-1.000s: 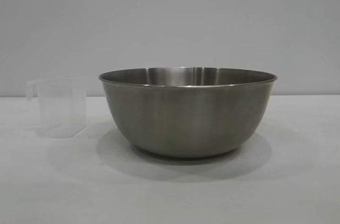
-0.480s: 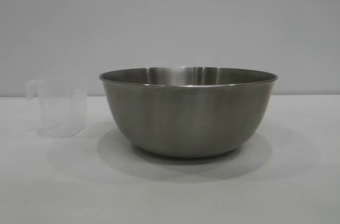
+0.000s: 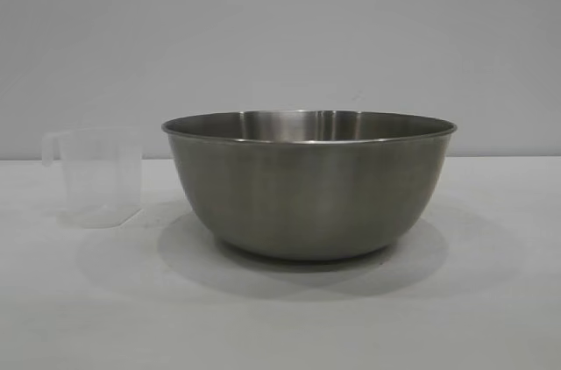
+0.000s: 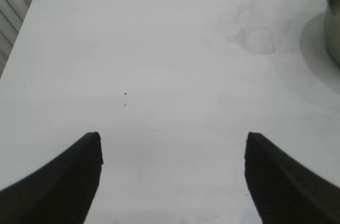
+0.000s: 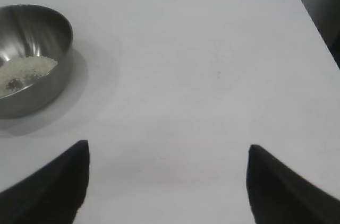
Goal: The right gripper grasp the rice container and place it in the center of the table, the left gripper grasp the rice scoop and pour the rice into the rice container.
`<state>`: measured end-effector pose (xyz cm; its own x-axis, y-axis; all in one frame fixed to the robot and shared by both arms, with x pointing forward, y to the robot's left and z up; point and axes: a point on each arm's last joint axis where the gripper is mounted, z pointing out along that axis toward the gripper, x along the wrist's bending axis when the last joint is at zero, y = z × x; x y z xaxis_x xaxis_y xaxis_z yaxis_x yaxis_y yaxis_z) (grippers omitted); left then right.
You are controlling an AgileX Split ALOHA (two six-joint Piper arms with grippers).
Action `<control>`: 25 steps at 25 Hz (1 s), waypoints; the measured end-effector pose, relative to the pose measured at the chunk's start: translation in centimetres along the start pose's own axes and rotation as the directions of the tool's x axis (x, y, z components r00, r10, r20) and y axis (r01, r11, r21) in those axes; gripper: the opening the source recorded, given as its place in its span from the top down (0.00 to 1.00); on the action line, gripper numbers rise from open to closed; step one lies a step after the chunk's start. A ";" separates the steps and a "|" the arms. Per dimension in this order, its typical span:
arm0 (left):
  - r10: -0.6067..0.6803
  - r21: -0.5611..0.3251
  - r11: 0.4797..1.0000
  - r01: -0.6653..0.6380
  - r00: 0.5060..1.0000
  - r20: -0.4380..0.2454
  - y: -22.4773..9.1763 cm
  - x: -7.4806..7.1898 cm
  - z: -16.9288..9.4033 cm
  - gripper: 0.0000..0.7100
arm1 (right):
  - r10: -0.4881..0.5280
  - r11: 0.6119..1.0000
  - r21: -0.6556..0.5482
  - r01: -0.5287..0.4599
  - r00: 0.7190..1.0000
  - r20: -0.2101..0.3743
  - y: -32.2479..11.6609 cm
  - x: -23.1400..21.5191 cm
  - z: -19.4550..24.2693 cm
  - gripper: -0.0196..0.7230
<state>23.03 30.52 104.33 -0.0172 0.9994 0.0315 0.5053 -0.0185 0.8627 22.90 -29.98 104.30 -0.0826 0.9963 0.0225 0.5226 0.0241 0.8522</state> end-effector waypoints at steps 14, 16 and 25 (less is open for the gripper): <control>-0.022 0.001 1.000 0.022 0.999 -0.038 0.0 0.0 0.0 0.30 | -0.002 1.000 0.000 0.002 1.000 0.000 0.0 0.0 0.0 0.24; -0.022 0.001 1.000 0.022 0.999 -0.038 0.0 0.0 0.0 0.30 | -0.002 1.000 0.000 0.002 1.000 0.000 0.0 0.0 0.0 0.24; -0.022 0.001 1.000 0.022 0.999 -0.038 0.0 0.0 0.0 0.30 | -0.002 1.000 0.000 0.002 1.000 0.000 0.0 0.0 0.0 0.24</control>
<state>23.00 30.48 104.33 -0.0608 0.9977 0.0315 0.5057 0.0036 0.8627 22.90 -29.98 104.30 -0.0836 0.9963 0.0210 0.5224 0.0259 0.8523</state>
